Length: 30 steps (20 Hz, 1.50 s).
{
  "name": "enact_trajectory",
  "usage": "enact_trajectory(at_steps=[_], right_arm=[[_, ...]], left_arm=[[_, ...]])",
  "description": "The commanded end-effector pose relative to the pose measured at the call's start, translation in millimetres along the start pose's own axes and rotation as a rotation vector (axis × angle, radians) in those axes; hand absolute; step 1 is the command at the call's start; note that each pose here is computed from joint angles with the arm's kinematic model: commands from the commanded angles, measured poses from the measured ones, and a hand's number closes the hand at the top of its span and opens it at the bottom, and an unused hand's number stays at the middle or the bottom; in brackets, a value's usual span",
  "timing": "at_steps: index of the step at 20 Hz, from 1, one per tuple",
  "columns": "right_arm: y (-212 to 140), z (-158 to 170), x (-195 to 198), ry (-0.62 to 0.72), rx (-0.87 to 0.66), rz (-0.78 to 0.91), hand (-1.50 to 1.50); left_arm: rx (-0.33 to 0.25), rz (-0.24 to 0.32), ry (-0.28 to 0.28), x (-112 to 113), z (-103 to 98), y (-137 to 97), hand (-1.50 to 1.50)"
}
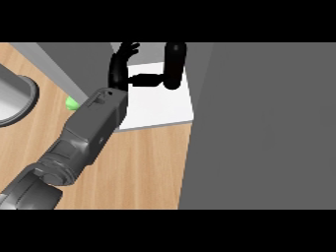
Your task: Pick up the wine, place it into the cabinet and close the cabinet
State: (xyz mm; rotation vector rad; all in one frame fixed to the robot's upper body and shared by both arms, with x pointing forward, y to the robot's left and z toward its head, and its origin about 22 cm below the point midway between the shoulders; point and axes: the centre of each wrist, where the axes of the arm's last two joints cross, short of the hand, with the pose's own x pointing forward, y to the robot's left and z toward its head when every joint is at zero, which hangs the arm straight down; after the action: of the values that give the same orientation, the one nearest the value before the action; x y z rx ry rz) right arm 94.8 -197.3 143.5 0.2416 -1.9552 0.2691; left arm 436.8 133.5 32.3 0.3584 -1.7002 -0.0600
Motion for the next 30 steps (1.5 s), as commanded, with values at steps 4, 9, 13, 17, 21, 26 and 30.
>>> enact_trajectory(at_steps=[4,9,13,17,21,26,30], right_arm=[[1,6,25,-0.025,0.015,-0.076,-1.50],[-1,7,34,-0.051,-0.002,-0.073,-1.50],[-3,9,32,-0.021,0.002,-0.072,-1.50],[-2,13,44,-0.026,0.002,-0.081,-1.50],[-10,13,49,-0.006,-0.023,-0.056,-1.50],[-5,17,50,-0.007,-0.047,-0.068,-1.50],[-8,20,53,0.011,-0.053,-0.037,-1.50]], left_arm=[[-0.053,0.065,-0.055,11,-6,-1,-1.50],[-0.091,0.237,-0.097,34,-14,-10,1.50],[-0.158,0.330,-0.138,36,-15,-8,1.50],[-0.210,0.391,-0.125,40,-7,-27,1.50],[-0.259,0.411,-0.140,41,-7,-28,-1.50],[-0.285,0.442,-0.112,55,-5,-43,-1.50],[-0.299,0.454,-0.117,39,2,-39,-1.50]])
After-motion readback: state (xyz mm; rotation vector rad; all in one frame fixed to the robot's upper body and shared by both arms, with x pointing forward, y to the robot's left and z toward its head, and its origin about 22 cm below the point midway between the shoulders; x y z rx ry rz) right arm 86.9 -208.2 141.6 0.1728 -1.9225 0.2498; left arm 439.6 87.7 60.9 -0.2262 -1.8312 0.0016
